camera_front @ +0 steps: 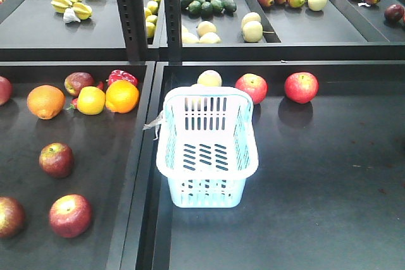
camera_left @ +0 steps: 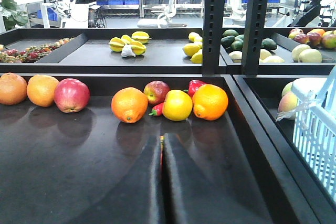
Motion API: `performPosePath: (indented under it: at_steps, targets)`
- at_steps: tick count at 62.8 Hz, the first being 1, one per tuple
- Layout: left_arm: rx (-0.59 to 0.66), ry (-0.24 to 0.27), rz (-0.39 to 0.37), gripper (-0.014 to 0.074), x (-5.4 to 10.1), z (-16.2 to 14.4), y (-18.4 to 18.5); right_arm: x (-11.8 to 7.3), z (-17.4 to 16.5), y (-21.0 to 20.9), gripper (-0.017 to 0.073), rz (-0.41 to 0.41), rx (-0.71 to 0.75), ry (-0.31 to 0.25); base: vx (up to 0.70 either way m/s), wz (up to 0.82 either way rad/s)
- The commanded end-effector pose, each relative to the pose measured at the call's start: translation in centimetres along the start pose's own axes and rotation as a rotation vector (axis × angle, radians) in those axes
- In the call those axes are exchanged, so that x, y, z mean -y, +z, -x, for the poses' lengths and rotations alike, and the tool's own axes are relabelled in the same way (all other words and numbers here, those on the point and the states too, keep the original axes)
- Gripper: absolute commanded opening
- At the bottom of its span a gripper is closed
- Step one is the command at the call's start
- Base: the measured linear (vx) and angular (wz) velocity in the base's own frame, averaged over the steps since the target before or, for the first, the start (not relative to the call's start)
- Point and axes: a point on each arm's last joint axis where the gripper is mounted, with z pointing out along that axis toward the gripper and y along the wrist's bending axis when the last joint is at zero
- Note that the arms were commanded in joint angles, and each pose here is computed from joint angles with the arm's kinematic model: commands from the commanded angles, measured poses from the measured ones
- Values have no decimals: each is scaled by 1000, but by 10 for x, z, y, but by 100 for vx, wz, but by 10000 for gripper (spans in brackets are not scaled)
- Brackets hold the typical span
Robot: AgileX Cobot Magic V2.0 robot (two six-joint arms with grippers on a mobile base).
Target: Pick three apples into basket with both arms
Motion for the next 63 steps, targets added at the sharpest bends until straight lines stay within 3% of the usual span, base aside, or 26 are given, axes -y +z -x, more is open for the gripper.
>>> performPosePath:
  at_steps: [1, 33, 38, 40, 43, 49, 53, 56, 63]
  targets:
    - [63, -6, -24, -6, 2, 0, 0, -1, 2, 0, -1, 11, 69, -17, 0, 0]
    - [63, -6, -24, -6, 2, 0, 0, -1, 2, 0, -1, 11, 69, -17, 0, 0]
    - [72, -30, -29, -6, 2, 0, 0, -1, 2, 0, -1, 11, 69, -17, 0, 0]
    - [76, -64, -33, -6, 3, 1, 0, -1, 2, 0, -1, 11, 69, -17, 0, 0]
    - [84, -157, -43, -6, 3, 2, 0, -1, 2, 0, -1, 11, 69, -17, 0, 0]
    - [105, -453, -71, -6, 4, 4, 0, -1, 2, 0, -1, 11, 69, -17, 0, 0]
    - [114, -580, -83, -6, 4, 6, 0, -1, 2, 0, -1, 11, 69, -17, 0, 0]
    - [118, -614, -86, -6, 4, 6, -1, -1, 2, 0, -1, 11, 69, -17, 0, 0]
    - [143, -619, -94, -6, 4, 9, -1, -1, 2, 0, -1, 11, 69, -17, 0, 0]
